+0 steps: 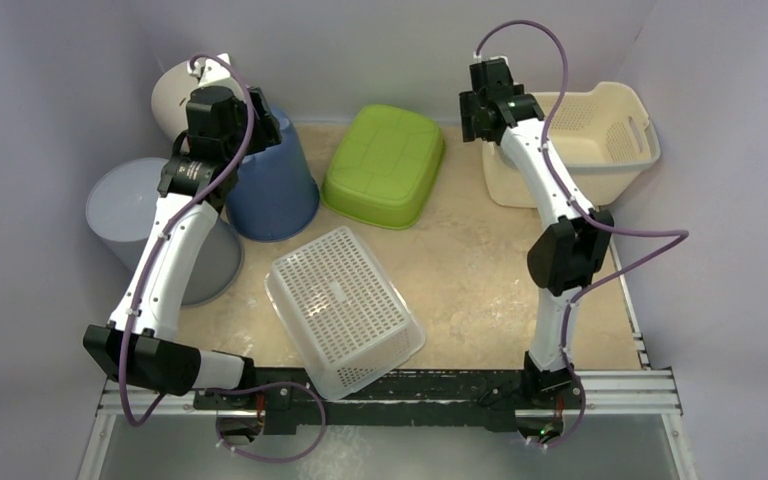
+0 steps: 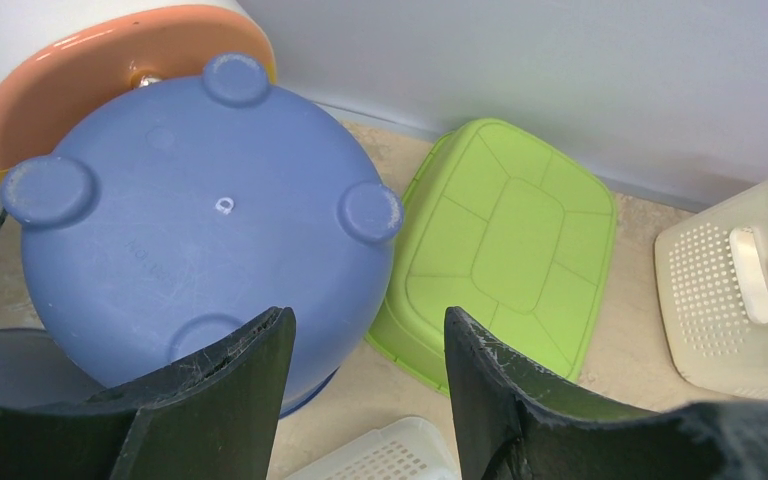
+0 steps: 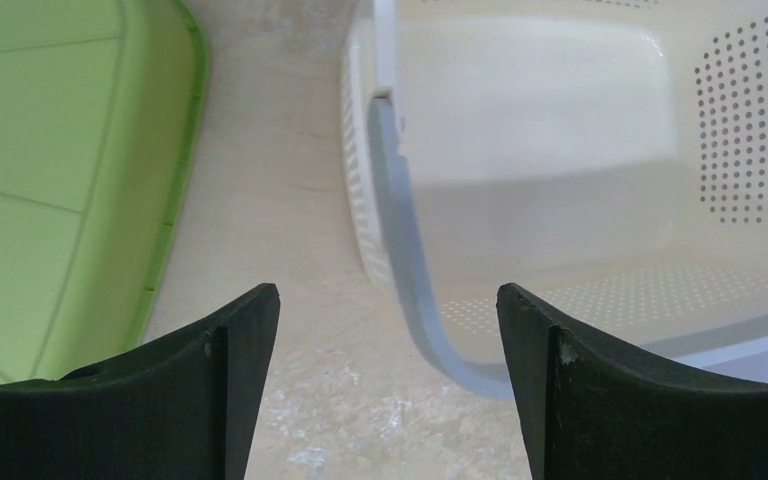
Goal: Turn the large container upside down
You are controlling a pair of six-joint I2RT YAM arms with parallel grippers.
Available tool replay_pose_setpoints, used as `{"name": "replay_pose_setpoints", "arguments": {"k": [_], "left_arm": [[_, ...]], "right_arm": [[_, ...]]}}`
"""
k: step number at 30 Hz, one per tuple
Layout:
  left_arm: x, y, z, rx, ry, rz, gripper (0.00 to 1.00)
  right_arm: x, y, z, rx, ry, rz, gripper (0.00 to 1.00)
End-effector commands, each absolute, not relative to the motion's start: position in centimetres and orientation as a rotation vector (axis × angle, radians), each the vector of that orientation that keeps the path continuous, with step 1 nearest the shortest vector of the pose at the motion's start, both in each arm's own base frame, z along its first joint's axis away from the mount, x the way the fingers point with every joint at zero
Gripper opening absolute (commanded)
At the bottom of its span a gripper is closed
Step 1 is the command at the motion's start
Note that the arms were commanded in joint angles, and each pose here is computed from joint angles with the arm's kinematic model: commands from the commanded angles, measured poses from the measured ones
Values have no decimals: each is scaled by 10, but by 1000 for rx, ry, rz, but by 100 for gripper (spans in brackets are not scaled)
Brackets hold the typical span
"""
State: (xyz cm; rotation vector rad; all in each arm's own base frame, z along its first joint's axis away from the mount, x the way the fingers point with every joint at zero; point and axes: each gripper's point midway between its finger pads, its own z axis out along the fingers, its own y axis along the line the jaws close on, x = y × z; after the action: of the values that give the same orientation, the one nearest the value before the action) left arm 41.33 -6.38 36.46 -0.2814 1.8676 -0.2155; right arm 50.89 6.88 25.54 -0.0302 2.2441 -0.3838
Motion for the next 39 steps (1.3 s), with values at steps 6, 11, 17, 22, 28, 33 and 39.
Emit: {"name": "replay_pose_setpoints", "arguments": {"k": [6,11,17,22,28,33,39], "left_arm": [[415,-58,374,-294,1818,-216,56],[415,-56,371,-295,1826,-210,56],[412,-54,369,-295,1832,-199,56],[409,-51,371,-293,1833,-186,56],[406,-49,374,-288,1829,-177,56],[404,-48,379,-287,1819,-176,56],[403,-49,386,-286,1804,-188,56]], "right_arm": [[512,44,240,-20,2269,-439,78],[510,52,218,-47,2306,-385,68],[508,52,199,-53,2339,-384,55],[508,56,197,-42,2339,-353,19],[514,67,226,-38,2277,-251,0],[522,82,281,-23,2158,-106,0],[524,106,349,-16,2031,107,0]]}}
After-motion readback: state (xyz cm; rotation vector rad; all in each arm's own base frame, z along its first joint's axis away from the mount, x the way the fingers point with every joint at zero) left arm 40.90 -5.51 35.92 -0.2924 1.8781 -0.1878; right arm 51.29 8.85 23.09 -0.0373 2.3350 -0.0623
